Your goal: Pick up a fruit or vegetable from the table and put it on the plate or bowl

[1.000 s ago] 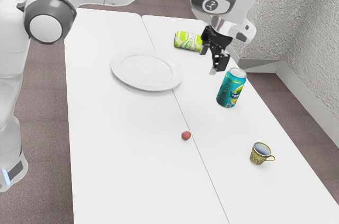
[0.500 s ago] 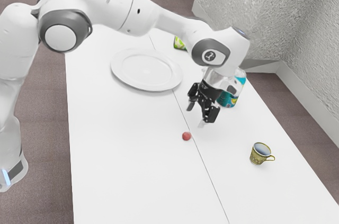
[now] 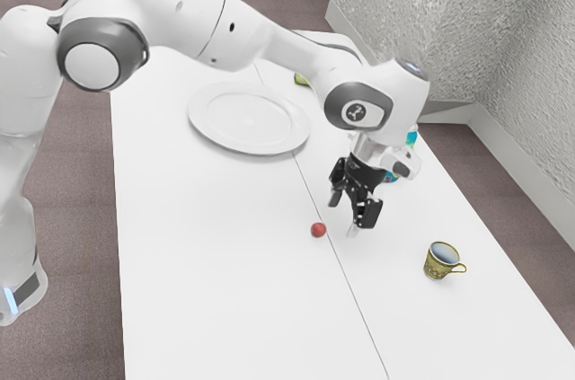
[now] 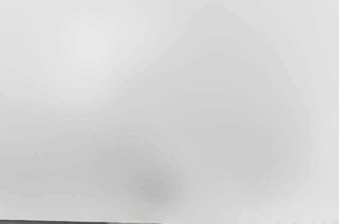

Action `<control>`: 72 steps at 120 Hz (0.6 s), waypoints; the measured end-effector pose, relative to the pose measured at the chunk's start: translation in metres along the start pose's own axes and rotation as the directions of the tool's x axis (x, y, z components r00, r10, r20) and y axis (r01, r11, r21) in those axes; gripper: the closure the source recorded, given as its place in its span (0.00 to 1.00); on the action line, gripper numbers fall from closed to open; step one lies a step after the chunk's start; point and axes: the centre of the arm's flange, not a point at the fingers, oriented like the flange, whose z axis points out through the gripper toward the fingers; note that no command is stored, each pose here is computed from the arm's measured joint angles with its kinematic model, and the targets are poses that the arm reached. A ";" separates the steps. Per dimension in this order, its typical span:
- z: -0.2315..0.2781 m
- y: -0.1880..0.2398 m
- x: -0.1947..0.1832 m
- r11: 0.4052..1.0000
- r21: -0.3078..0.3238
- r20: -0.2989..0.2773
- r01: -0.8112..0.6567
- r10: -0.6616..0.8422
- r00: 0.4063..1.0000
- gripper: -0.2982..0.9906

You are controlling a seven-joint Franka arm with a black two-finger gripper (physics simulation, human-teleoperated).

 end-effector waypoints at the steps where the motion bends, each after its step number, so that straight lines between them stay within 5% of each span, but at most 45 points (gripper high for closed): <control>1: 0.000 0.001 0.000 1.000 0.000 0.000 -0.001 0.001 1.000 0.23; 72: 0.015 0.002 -0.030 1.000 -0.003 0.008 -0.003 0.003 1.000 0.23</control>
